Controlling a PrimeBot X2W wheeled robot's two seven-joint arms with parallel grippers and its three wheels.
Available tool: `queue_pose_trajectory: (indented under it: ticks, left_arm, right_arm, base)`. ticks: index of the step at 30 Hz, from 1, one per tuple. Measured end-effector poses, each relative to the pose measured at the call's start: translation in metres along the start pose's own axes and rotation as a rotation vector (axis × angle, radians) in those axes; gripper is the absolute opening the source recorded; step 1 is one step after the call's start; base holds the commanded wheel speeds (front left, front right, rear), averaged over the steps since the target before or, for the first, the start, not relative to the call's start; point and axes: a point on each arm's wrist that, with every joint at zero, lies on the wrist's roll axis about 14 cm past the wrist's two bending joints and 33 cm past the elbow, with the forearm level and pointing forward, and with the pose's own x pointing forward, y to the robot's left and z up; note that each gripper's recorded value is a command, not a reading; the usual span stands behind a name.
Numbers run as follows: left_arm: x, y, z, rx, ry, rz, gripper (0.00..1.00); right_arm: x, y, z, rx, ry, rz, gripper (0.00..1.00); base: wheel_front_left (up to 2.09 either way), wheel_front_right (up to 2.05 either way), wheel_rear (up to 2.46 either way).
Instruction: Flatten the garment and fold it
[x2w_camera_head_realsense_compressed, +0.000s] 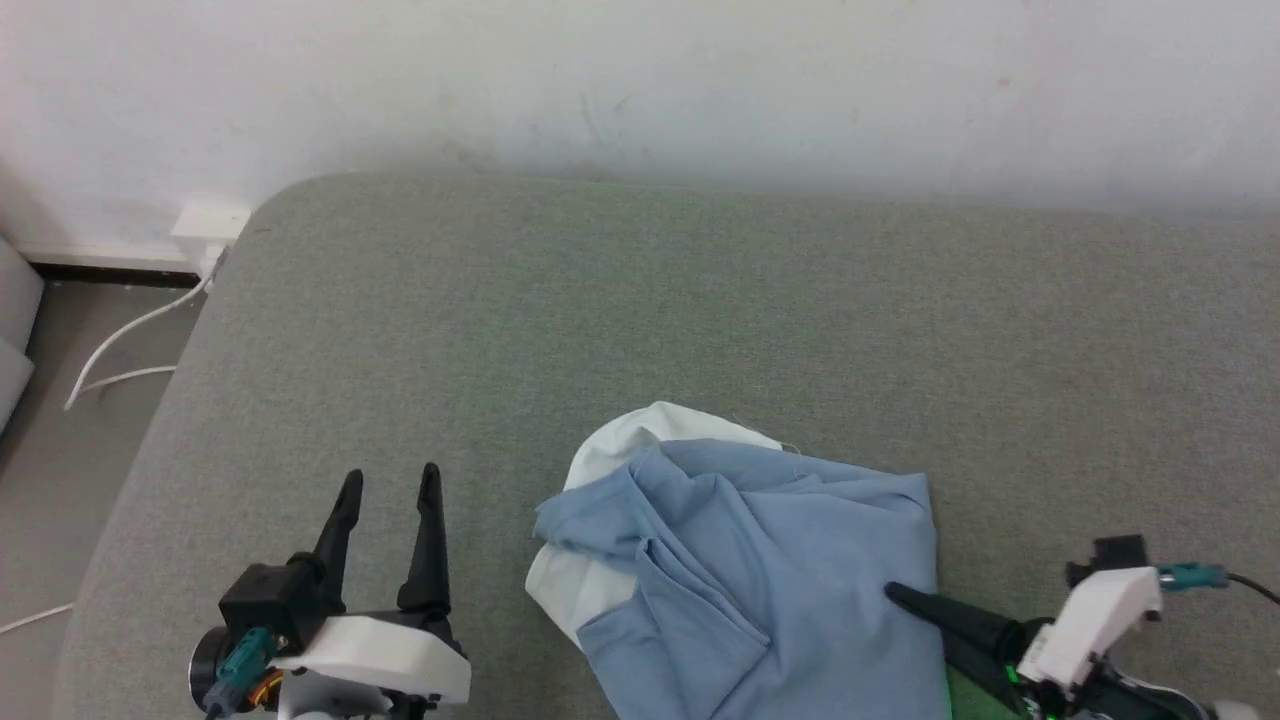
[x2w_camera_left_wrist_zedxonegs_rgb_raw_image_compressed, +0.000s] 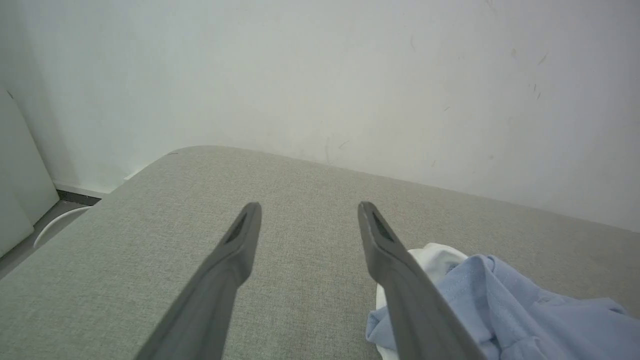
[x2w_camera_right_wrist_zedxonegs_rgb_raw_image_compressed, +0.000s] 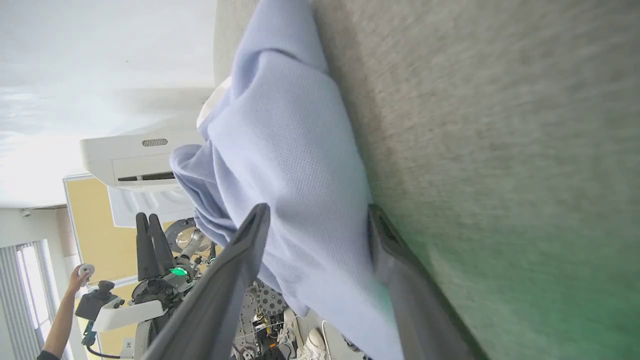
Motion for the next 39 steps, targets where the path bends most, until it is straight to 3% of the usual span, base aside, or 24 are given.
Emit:
queue_pose_trajectory:
  ticks: [2, 3, 4, 5, 9, 18, 24, 31, 39]
  left_arm:
    - [0.0, 0.001, 0.0, -0.003, -0.001, 0.007, 1.0]
    - [0.0, 0.002, 0.0, 0.004, -0.001, 0.009, 1.0]
    - [-0.001, 0.003, 0.0, 0.012, -0.001, 0.007, 1.0]
    - [-0.002, 0.003, 0.0, 0.016, -0.001, 0.007, 1.0]
    - [-0.004, 0.006, 0.002, 0.03, -0.008, 0.014, 1.0]
    - [0.001, -0.005, 0.003, 0.045, -0.015, -0.028, 1.0]
    - [0.008, -0.027, -0.003, 0.037, 0.0, -0.096, 1.0]
    - [0.029, -0.083, -0.003, 0.003, -0.016, -0.246, 1.0]
    - [0.068, -0.161, -0.009, -0.013, -0.036, -0.48, 1.0]
  right_arm:
    - [0.012, 0.006, -0.01, 0.0, 0.036, 0.014, 1.0]
    - [0.016, 0.007, -0.013, -0.01, 0.044, 0.013, 0.39]
    - [0.02, 0.008, -0.016, -0.025, 0.055, 0.007, 0.11]
    - [0.023, 0.01, -0.018, -0.034, 0.063, 0.006, 0.0]
    - [0.03, 0.02, -0.02, -0.139, 0.053, -0.007, 0.0]
    - [-0.007, 0.017, 0.041, -0.838, -0.115, -0.262, 0.0]
    - [-0.043, 0.012, 0.073, -1.088, -0.169, -0.423, 0.0]
    - [-0.115, -0.023, 0.121, -1.09, -0.211, -0.684, 0.0]
    - [-0.199, -0.062, 0.198, -0.982, -0.424, -0.922, 0.0]
  base:
    - [0.0, 0.0, 0.0]
    - [0.0, 0.0, 0.0]
    - [0.0, 0.0, 0.0]
    - [0.0, 0.0, 0.0]
    - [0.0, 0.0, 0.0]
    - [0.0, 0.0, 0.0]
    - [0.0, 0.0, 0.0]
    - [0.0, 0.0, 0.0]
    - [0.0, 0.0, 0.0]
